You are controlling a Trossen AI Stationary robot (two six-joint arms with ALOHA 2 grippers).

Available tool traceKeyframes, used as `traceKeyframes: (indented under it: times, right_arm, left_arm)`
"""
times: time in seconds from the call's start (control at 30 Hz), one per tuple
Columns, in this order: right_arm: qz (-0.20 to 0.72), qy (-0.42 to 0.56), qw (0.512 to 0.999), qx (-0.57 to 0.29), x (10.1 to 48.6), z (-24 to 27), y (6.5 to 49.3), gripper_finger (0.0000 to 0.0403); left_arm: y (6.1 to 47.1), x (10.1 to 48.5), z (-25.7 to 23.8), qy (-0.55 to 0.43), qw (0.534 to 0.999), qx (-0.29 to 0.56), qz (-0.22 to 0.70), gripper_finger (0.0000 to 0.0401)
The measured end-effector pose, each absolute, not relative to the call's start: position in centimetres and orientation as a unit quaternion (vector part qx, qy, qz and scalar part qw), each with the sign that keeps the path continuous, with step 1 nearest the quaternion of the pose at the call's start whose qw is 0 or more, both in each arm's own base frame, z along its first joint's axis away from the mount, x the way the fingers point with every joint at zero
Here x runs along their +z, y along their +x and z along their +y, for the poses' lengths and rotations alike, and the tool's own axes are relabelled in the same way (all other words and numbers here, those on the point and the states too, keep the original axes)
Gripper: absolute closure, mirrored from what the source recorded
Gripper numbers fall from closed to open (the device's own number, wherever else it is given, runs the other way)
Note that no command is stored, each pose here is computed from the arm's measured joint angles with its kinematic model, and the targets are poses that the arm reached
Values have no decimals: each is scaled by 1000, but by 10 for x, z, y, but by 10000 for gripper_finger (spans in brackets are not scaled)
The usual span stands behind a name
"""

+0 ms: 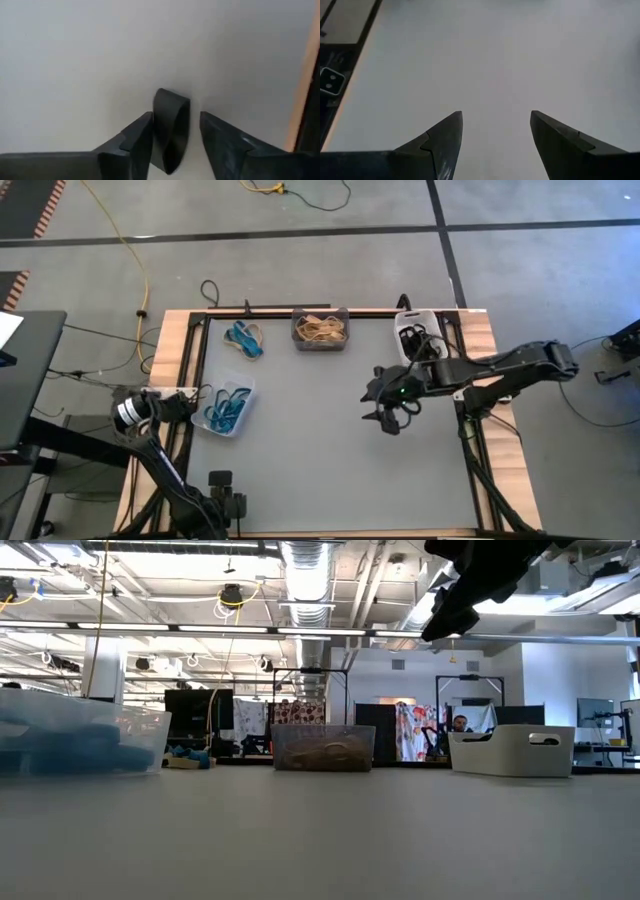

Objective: Sort rubber bands into baskets
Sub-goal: Put the black rubber band into the white bin

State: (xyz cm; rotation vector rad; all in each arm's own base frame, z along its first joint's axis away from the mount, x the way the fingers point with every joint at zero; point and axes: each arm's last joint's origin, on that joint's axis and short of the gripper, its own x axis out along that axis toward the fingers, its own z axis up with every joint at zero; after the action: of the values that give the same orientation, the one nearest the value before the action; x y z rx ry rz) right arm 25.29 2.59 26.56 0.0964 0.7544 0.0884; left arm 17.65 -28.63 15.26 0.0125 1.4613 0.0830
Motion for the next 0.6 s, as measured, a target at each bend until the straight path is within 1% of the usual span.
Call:
traceKeyframes:
  times: [0.1, 0.27, 0.3, 0.6]
  right_arm:
    - [364, 43, 929, 54, 261, 32, 260, 140]
    - [354, 37, 932, 72, 256, 42, 269, 140]
    - [353, 34, 932, 76, 254, 45, 271, 140]
    - [345, 17, 933, 105, 247, 61, 279, 140]
  left_arm:
    - [178, 153, -285, 15, 746, 36, 665, 290]
    - [180, 153, -284, 22, 746, 31, 665, 381]
    - [180, 153, -284, 22, 746, 31, 665, 391]
    - [180, 153, -284, 22, 748, 33, 662, 401]
